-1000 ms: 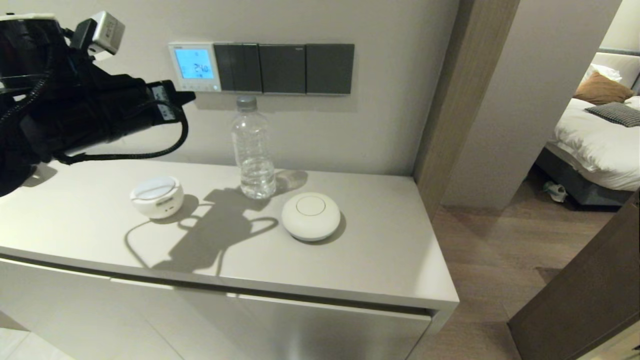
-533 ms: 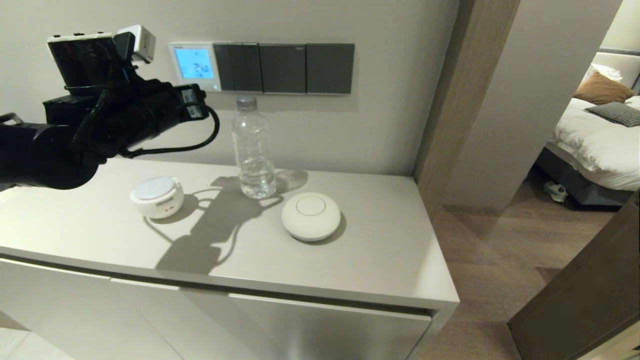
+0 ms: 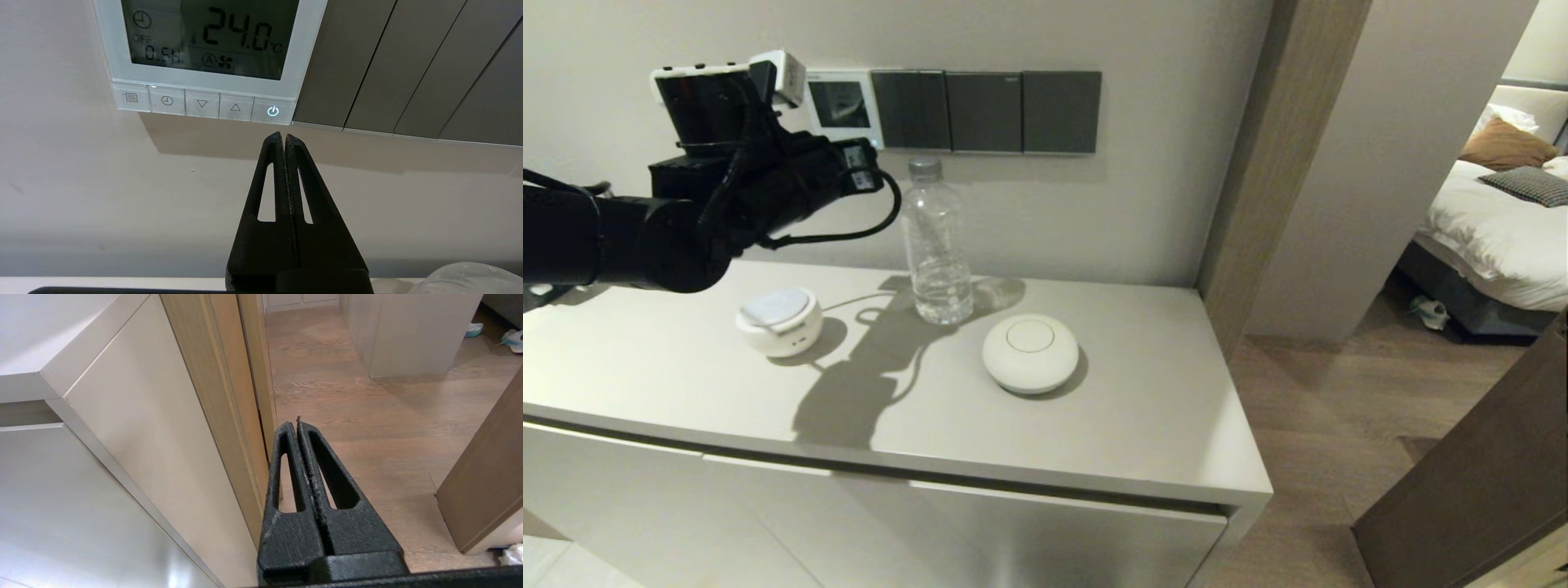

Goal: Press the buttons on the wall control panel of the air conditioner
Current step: Turn off the central air conditioner

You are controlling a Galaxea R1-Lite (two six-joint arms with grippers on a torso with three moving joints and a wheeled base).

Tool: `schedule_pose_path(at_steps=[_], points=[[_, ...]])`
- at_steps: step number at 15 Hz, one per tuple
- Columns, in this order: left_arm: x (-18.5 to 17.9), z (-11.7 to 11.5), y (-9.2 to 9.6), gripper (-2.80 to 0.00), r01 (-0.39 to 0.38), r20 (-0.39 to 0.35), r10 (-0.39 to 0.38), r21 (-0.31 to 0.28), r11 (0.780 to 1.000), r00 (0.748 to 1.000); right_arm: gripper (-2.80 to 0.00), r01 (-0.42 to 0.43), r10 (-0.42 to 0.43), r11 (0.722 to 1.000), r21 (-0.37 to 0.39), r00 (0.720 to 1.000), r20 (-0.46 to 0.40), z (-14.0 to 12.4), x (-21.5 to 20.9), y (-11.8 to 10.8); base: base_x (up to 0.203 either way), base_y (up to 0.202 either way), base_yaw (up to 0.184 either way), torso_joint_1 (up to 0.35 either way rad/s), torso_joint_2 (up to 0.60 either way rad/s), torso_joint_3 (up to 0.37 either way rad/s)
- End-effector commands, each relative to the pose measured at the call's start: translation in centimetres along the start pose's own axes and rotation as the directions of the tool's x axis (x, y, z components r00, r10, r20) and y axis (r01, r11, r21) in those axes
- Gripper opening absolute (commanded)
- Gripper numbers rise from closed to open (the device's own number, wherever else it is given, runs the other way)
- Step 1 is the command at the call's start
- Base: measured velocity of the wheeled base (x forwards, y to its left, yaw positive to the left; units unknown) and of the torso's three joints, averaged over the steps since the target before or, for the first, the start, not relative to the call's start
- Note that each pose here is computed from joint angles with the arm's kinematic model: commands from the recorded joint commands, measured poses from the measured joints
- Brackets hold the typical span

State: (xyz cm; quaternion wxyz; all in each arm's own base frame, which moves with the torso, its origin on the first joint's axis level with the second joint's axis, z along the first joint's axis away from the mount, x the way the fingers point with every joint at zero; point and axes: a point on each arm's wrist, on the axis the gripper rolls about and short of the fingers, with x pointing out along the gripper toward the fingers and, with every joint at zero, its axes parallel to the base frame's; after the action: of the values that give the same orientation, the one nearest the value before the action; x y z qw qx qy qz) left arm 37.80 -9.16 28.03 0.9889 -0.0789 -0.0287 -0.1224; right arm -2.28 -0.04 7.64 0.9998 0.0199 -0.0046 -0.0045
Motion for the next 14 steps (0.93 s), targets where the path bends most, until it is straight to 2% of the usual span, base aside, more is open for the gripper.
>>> schedule_pose_path(at_steps=[1, 14], points=[[0.1, 0.5, 0.0, -2.80, 0.002, 0.019, -0.002, -0.002, 1.000, 1.000, -2.80, 0.000, 0.000, 1.000, 0.000, 1.000, -0.004, -0.1, 0.0, 0.0, 0.000, 0.000, 0.000, 0.000, 0.00, 0.000], [2.1, -0.5, 0.5, -2.80, -0.011, 0.008, 0.011, -0.003, 1.000, 1.000, -2.80, 0.000, 0.000, 1.000, 0.000, 1.000, -0.004, -0.1, 0.0, 0.0, 0.000, 0.000, 0.000, 0.000, 0.00, 0.000]])
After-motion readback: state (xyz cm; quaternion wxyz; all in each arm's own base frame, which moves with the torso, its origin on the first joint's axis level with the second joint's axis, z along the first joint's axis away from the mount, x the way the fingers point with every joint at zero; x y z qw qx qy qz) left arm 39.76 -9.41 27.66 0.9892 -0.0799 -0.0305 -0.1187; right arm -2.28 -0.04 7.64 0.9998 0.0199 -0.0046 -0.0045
